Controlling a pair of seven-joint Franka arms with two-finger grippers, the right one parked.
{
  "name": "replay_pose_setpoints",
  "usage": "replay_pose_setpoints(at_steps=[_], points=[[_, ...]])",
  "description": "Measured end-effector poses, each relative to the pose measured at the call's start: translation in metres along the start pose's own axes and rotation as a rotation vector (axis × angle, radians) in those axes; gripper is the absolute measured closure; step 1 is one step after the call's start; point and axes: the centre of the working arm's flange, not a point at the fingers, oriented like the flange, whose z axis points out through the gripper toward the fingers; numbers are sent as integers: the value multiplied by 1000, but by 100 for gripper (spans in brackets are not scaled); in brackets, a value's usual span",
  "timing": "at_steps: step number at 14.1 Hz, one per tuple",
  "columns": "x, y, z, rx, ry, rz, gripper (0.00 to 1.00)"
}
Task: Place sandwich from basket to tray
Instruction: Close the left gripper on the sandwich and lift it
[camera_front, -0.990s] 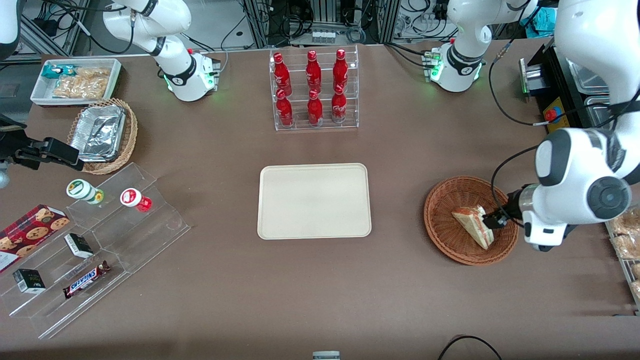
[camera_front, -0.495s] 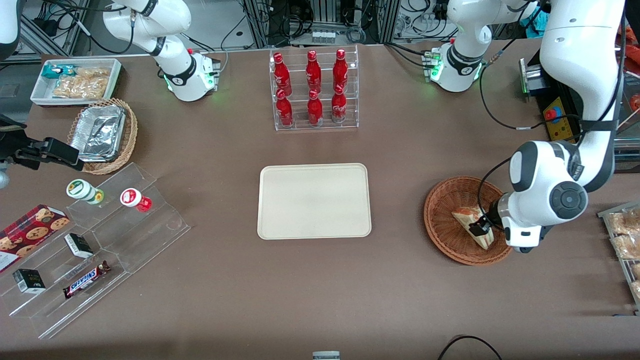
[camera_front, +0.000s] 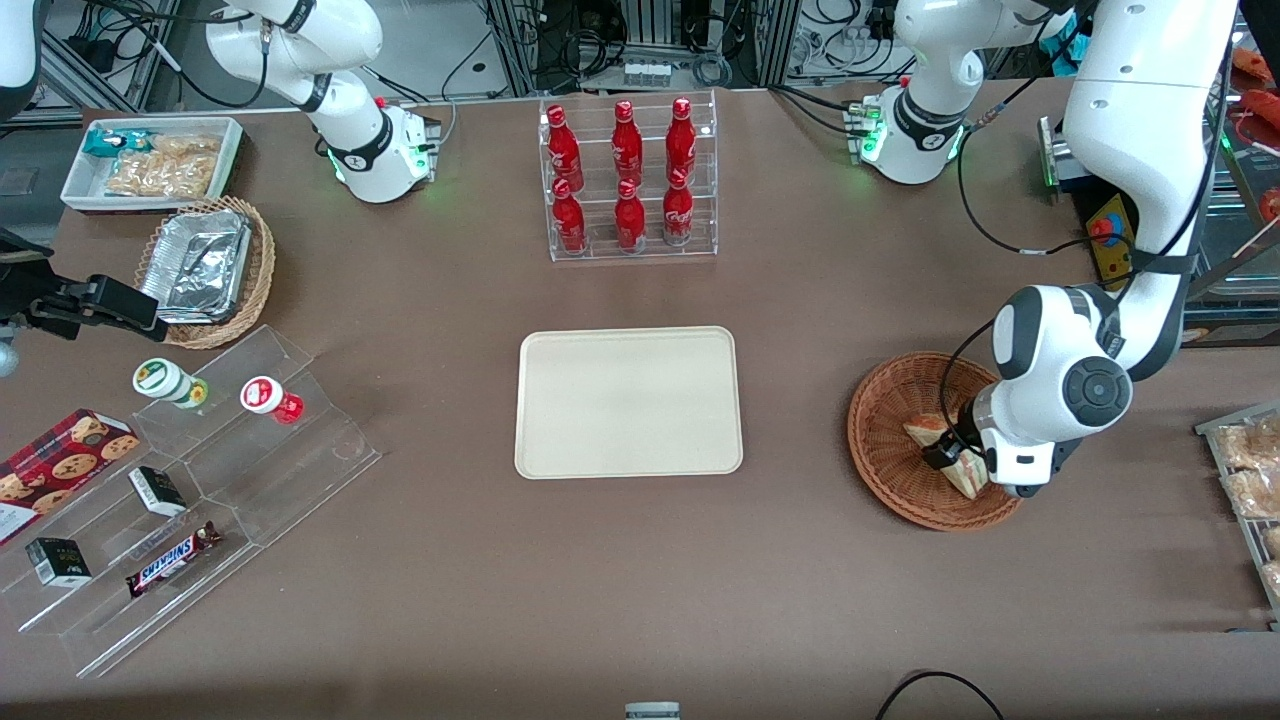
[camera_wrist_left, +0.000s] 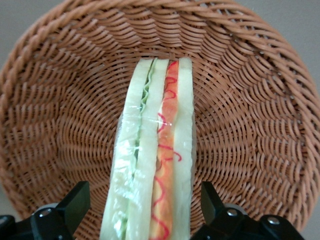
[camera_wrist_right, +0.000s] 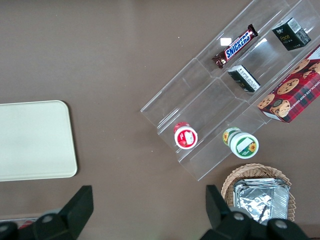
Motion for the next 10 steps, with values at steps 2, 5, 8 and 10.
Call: replay_pose_setpoints(at_steps=[2, 5, 8, 10], points=[[0, 0, 9, 5, -8, 0, 23], [1, 3, 4, -3, 1, 2, 55], [-13, 23, -21, -20, 29, 42, 72], [-40, 46, -51, 15, 18, 97, 77]])
